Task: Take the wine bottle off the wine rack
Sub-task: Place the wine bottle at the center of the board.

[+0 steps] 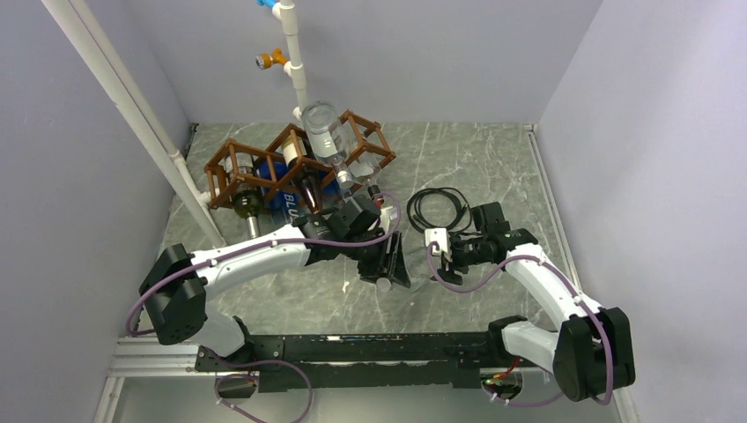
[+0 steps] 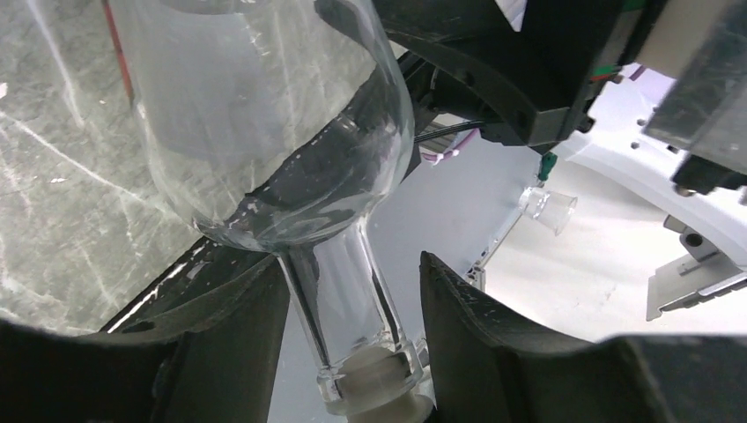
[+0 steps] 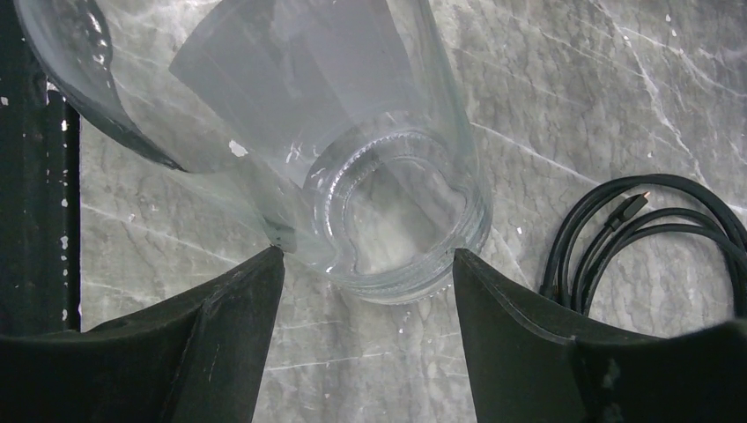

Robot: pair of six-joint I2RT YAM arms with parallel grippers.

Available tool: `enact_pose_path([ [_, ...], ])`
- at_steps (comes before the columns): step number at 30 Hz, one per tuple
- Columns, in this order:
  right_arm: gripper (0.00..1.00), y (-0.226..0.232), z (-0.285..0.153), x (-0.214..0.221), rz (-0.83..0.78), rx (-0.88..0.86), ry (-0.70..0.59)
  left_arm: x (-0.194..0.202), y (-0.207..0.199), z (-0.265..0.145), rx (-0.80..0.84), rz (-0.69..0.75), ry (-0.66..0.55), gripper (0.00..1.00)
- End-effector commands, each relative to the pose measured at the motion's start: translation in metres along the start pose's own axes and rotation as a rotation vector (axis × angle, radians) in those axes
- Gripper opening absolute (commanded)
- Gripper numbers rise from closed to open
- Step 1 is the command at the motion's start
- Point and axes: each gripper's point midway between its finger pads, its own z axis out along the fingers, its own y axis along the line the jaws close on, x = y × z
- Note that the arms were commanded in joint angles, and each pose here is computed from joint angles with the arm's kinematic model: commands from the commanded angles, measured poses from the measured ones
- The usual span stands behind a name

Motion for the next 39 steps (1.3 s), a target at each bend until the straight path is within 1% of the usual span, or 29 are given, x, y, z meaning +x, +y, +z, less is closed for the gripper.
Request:
enact_pose_path([
  [1,0.71,0.007,0.004,-0.012,0.013,-0.047,-0.059,-0.024,-0.056,-0.018,0.205,0.116,-0.108,0.59],
  [13,0.72,0.012,0.007,-0.014,0.049,-0.081,-0.076,-0.026,-0.052,-0.019,0.212,0.102,-0.108,0.73],
  [26,0.76,0.014,0.008,-0.015,0.088,-0.106,-0.079,-0.032,-0.050,-0.023,0.228,0.109,-0.117,0.76],
  [30,0.82,0.014,0.008,-0.014,0.098,-0.110,-0.074,-0.033,-0.049,-0.024,0.229,0.121,-0.118,0.76],
  [39,0.85,0.013,0.008,-0.011,0.112,-0.107,-0.063,-0.035,-0.050,-0.022,0.237,0.144,-0.097,0.77],
])
